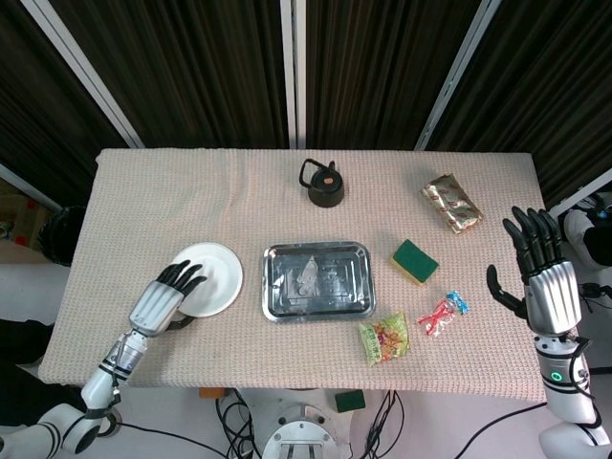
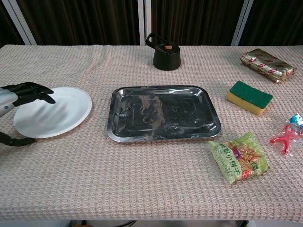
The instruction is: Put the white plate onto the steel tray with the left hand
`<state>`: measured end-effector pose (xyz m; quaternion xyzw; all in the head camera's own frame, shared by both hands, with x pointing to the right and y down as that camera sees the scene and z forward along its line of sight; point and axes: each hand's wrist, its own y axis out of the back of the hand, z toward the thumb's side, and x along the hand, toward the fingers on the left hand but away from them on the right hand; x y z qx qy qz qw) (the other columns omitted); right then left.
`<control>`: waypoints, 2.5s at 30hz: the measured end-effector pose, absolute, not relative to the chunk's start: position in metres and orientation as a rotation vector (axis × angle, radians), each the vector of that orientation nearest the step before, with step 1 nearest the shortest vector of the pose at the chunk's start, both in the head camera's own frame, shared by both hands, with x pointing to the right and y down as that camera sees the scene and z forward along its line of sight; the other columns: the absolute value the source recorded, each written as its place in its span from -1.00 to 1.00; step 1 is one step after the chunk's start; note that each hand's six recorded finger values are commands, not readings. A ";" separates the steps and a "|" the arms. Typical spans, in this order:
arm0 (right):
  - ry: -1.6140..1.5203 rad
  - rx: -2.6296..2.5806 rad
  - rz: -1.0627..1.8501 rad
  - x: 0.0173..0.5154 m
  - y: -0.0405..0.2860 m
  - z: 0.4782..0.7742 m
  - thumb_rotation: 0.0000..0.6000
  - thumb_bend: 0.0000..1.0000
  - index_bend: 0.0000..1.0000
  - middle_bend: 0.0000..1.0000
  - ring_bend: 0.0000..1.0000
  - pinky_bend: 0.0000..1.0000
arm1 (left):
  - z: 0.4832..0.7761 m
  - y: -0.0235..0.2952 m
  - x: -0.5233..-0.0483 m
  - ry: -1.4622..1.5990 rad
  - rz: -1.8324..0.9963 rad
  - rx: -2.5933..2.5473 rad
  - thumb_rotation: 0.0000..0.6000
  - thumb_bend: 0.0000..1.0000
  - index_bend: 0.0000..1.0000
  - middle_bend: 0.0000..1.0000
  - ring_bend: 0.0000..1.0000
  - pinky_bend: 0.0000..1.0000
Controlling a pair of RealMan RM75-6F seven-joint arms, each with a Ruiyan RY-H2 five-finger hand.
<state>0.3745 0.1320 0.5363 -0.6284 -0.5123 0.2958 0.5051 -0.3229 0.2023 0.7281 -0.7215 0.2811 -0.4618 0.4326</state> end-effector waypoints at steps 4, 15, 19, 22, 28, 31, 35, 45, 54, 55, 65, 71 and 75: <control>-1.232 -1.523 0.724 0.374 0.132 0.539 1.00 0.00 -1.00 -1.00 -1.00 -1.00 | 0.728 0.198 -0.321 0.730 -1.113 -1.766 1.00 -0.65 -0.39 -0.71 -0.90 -0.68; -1.227 -1.523 0.729 0.373 0.132 0.542 1.00 0.00 -1.00 -1.00 -1.00 -1.00 | 0.744 0.191 -0.325 0.733 -1.129 -1.757 1.00 -0.30 -0.09 -0.66 -0.90 -0.68; -1.230 -1.520 0.734 0.375 0.131 0.542 1.00 0.00 -1.00 -1.00 -1.00 -1.00 | 0.745 0.189 -0.324 0.744 -1.114 -1.745 1.00 -0.24 0.14 -0.61 -0.90 -0.68; -1.230 -1.522 0.737 0.375 0.132 0.543 1.00 0.00 -1.00 -1.00 -1.00 -1.00 | 0.746 0.189 -0.323 0.747 -1.106 -1.749 1.00 -0.23 0.27 -0.59 -0.90 -0.68; -1.234 -1.525 0.744 0.377 0.131 0.545 1.00 0.00 -1.00 -1.00 -1.00 -1.00 | 0.741 0.187 -0.322 0.771 -1.073 -1.741 1.00 -0.23 0.45 -0.52 -0.89 -0.68; -1.232 -1.524 0.742 0.377 0.132 0.545 1.00 0.00 -1.00 -1.00 -1.00 -1.00 | 0.737 0.184 -0.322 0.794 -1.052 -1.732 1.00 -0.23 0.49 -0.48 -0.86 -0.68; -1.231 -1.522 0.742 0.377 0.132 0.545 1.00 0.00 -1.00 -1.00 -1.00 -1.00 | 0.731 0.181 -0.323 0.828 -1.018 -1.723 1.00 -0.22 0.52 -0.45 -0.86 -0.68; -1.225 -1.530 0.746 0.374 0.132 0.548 1.00 0.00 -1.00 -1.00 -1.00 -1.00 | 0.717 0.177 -0.328 0.899 -0.953 -1.704 1.00 -0.22 0.56 -0.43 -0.86 -0.68; -1.221 -1.529 0.746 0.373 0.131 0.548 1.00 0.00 -1.00 -1.00 -1.00 -1.00 | 0.701 0.171 -0.326 0.976 -0.857 -1.693 1.00 -0.23 0.60 -0.39 -0.83 -0.68; -1.221 -1.528 0.745 0.373 0.131 0.548 1.00 0.00 -1.00 -1.00 -1.00 -1.00 | 0.699 0.170 -0.325 0.984 -0.843 -1.695 1.00 -0.23 0.60 -0.39 -0.83 -0.68; -1.230 -1.516 0.743 0.375 0.131 0.545 1.00 0.00 -1.00 -1.00 -1.00 -1.00 | 0.685 0.150 -0.264 0.946 -0.616 -1.761 1.00 -0.22 0.61 -0.38 -0.82 -0.68; -1.248 -1.488 0.757 0.383 0.126 0.542 1.00 0.00 -1.00 -1.00 -1.00 -1.00 | 0.685 0.142 -0.199 0.841 -0.480 -1.830 1.00 -0.21 0.63 -0.38 -0.82 -0.68; -1.255 -1.481 0.759 0.387 0.123 0.541 1.00 0.00 -1.00 -1.00 -1.00 -1.00 | 0.696 0.145 -0.162 0.760 -0.456 -1.889 1.00 -0.20 0.64 -0.38 -0.82 -0.68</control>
